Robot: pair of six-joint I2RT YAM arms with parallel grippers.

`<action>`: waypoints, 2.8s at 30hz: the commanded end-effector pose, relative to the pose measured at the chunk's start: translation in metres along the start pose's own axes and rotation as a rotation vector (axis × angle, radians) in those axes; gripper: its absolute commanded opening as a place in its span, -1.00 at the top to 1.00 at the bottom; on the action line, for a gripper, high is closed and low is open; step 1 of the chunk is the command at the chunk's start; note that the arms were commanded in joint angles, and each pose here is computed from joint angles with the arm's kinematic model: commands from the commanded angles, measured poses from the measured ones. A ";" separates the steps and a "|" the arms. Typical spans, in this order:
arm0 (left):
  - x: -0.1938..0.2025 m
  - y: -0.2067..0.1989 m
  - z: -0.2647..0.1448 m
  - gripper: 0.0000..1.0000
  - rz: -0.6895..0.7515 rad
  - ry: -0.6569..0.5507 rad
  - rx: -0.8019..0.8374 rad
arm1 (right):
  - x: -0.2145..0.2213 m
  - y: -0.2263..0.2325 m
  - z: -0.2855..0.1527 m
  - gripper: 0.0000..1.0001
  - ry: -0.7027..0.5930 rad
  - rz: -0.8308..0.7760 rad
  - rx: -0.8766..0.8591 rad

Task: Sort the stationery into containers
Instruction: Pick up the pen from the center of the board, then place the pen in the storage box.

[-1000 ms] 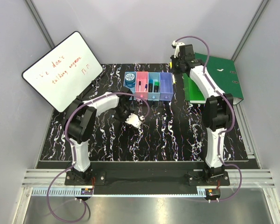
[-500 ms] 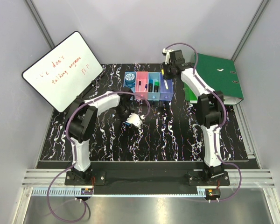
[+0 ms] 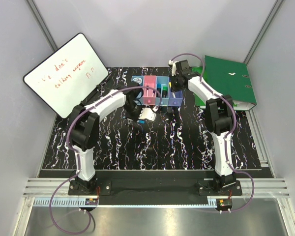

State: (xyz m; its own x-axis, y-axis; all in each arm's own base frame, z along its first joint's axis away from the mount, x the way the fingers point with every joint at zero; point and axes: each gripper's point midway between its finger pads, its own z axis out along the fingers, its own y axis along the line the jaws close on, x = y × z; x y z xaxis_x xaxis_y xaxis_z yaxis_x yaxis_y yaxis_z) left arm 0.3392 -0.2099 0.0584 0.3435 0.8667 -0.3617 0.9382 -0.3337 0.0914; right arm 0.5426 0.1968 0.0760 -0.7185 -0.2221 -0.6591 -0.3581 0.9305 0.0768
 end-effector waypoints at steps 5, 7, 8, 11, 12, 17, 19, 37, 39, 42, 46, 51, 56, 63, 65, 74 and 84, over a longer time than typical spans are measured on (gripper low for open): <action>-0.065 0.037 -0.074 1.00 -0.157 -0.217 -0.173 | 0.003 -0.004 0.001 0.23 -0.001 -0.048 0.023; -0.077 0.052 -0.087 1.00 -0.191 -0.265 -0.209 | -0.001 -0.004 -0.003 0.06 -0.011 -0.056 0.029; -0.082 0.057 -0.092 1.00 -0.239 -0.285 -0.221 | -0.006 -0.005 -0.006 0.00 -0.024 -0.057 0.034; -0.097 0.074 -0.105 1.00 -0.319 -0.352 -0.250 | -0.018 -0.007 -0.017 -0.11 -0.054 -0.062 0.051; -0.104 0.083 -0.109 1.00 -0.358 -0.389 -0.266 | -0.029 -0.007 -0.028 -0.13 -0.084 -0.062 0.059; -0.112 0.109 -0.114 1.00 -0.417 -0.456 -0.355 | -0.050 -0.008 -0.058 -0.14 -0.145 -0.057 0.080; -0.113 0.121 -0.115 1.00 -0.456 -0.482 -0.393 | -0.059 -0.007 -0.072 -0.13 -0.174 -0.056 0.081; -0.138 0.244 -0.085 1.00 -1.035 -0.807 -0.459 | -0.044 -0.065 -0.165 -0.11 -0.226 0.042 0.380; -0.147 0.249 -0.086 1.00 -1.063 -0.867 -0.432 | -0.039 -0.064 -0.169 -0.11 -0.219 0.041 0.377; -0.162 0.252 -0.087 1.00 -1.084 -0.951 -0.376 | -0.030 -0.062 -0.167 -0.11 -0.199 0.048 0.369; -0.176 0.256 -0.083 1.00 -1.112 -1.027 -0.310 | -0.024 -0.060 -0.164 -0.11 -0.184 0.060 0.351; -0.182 0.261 -0.064 1.00 -1.161 -1.053 -0.291 | -0.026 -0.058 -0.168 -0.11 -0.196 0.067 0.348; -0.172 0.271 -0.040 1.00 -1.183 -1.012 -0.403 | -0.028 -0.055 -0.175 -0.13 -0.217 0.115 0.323; -0.163 0.277 -0.015 1.00 -1.159 -0.916 -0.544 | -0.034 -0.048 -0.184 -0.14 -0.241 0.140 0.288; -0.153 0.281 -0.014 1.00 -1.163 -0.871 -0.624 | -0.038 -0.047 -0.187 -0.15 -0.253 0.140 0.283; -0.121 0.280 0.012 1.00 -1.240 -0.703 -0.731 | -0.043 -0.042 -0.194 -0.16 -0.272 0.149 0.259; -0.115 0.262 0.038 0.42 -1.293 -0.647 -0.636 | -0.047 -0.037 -0.199 -0.27 -0.287 0.150 0.234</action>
State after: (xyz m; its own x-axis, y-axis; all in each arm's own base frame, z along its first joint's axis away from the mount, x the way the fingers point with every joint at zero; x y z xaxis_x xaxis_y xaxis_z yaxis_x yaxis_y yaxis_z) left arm 0.5428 -0.4177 0.0890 -0.5727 0.0800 -0.8158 0.5101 0.8138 -0.2783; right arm 0.4719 0.1126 0.2116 -0.6192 -0.0574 -0.7831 -0.0857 0.9963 -0.0052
